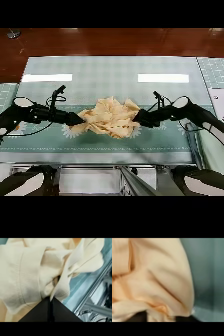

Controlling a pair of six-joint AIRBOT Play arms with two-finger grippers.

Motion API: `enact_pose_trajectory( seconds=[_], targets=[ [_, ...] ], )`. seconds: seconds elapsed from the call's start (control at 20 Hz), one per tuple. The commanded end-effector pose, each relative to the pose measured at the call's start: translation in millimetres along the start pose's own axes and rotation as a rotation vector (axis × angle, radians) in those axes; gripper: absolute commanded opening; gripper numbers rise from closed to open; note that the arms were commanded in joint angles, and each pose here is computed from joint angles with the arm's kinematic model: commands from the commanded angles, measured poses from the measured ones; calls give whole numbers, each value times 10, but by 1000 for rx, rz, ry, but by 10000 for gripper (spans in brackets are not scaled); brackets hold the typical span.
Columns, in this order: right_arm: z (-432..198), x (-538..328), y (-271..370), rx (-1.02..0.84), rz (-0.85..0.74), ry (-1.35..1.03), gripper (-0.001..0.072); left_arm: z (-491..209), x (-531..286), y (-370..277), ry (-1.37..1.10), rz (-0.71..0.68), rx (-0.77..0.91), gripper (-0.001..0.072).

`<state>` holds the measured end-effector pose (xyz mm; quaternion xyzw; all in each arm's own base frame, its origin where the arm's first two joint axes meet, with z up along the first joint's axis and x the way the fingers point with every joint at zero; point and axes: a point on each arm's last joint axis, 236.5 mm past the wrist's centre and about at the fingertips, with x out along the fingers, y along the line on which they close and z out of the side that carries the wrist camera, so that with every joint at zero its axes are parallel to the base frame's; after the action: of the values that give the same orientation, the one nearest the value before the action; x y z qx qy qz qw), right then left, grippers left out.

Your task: Fold the shirts.

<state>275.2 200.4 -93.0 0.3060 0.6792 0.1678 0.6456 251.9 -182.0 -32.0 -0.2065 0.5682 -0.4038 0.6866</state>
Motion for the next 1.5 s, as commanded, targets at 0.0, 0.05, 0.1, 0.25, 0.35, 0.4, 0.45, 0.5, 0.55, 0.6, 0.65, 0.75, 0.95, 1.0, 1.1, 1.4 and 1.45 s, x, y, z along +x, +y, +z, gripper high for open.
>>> enact_pose_trajectory(
  seconds=[0.0, 0.05, 0.1, 0.25, 0.35, 0.4, 0.45, 0.5, 0.55, 0.6, 0.65, 0.75, 0.95, 1.0, 1.1, 1.4, 1.45],
  targets=[
    [152, 105, 281, -44, 29, 32, 35, 285, -46, -92, -102, -30, -21, 18],
    [215, 12, 392, -96, 41, 29, 28, 379, -111, -134, -119, -32, -12, 18],
    [325, -161, 525, -151, 44, 15, 28, 536, -228, -192, -155, -28, 0, 18],
    [956, -1136, 1048, -297, 8, -196, 27, 1247, -852, -572, -367, -24, 83, 18],
    [1280, -2048, 1576, -414, 2, -409, 27, 1775, -1478, -973, -576, -4, 179, 18],
    [1325, -2503, 1848, -476, 3, -509, 27, 2013, -1844, -1184, -689, 36, 249, 18],
    [1278, -2975, 2115, -549, -4, -606, 27, 2165, -2178, -1410, -774, 61, 307, 18],
    [1169, -3373, 2334, -619, -21, -693, 27, 2253, -2513, -1697, -842, 67, 355, 18],
    [1000, -3779, 2515, -683, -47, -787, 27, 2280, -2793, -1974, -898, 72, 402, 18],
    [771, -4116, 2679, -737, -54, -870, 28, 2262, -3064, -2273, -955, 82, 458, 18],
    [535, -4367, 2786, -777, -50, -939, 27, 2196, -3294, -2561, -1008, 97, 520, 18],
    [43, -4738, 2845, -834, -66, -1050, 27, 1982, -3621, -3026, -1093, 135, 627, 18],
    [-834, -5223, 2736, -901, -129, -1218, 28, 1473, -3941, -3495, -1204, 265, 743, 18],
    [-995, -5328, 2700, -907, -145, -1259, 27, 1374, -3989, -3532, -1224, 311, 743, 18],
    [-1319, -5483, 2648, -921, -157, -1326, 28, 1184, -4004, -3560, -1228, 415, 755, 18],
    [-1357, -4973, 2438, -895, -146, -1111, 28, 918, -3428, -2956, -978, 463, 625, 18],
    [-1228, -4779, 2345, -871, -155, -1037, 28, 929, -3302, -2725, -932, 439, 555, 18]
  ],
)
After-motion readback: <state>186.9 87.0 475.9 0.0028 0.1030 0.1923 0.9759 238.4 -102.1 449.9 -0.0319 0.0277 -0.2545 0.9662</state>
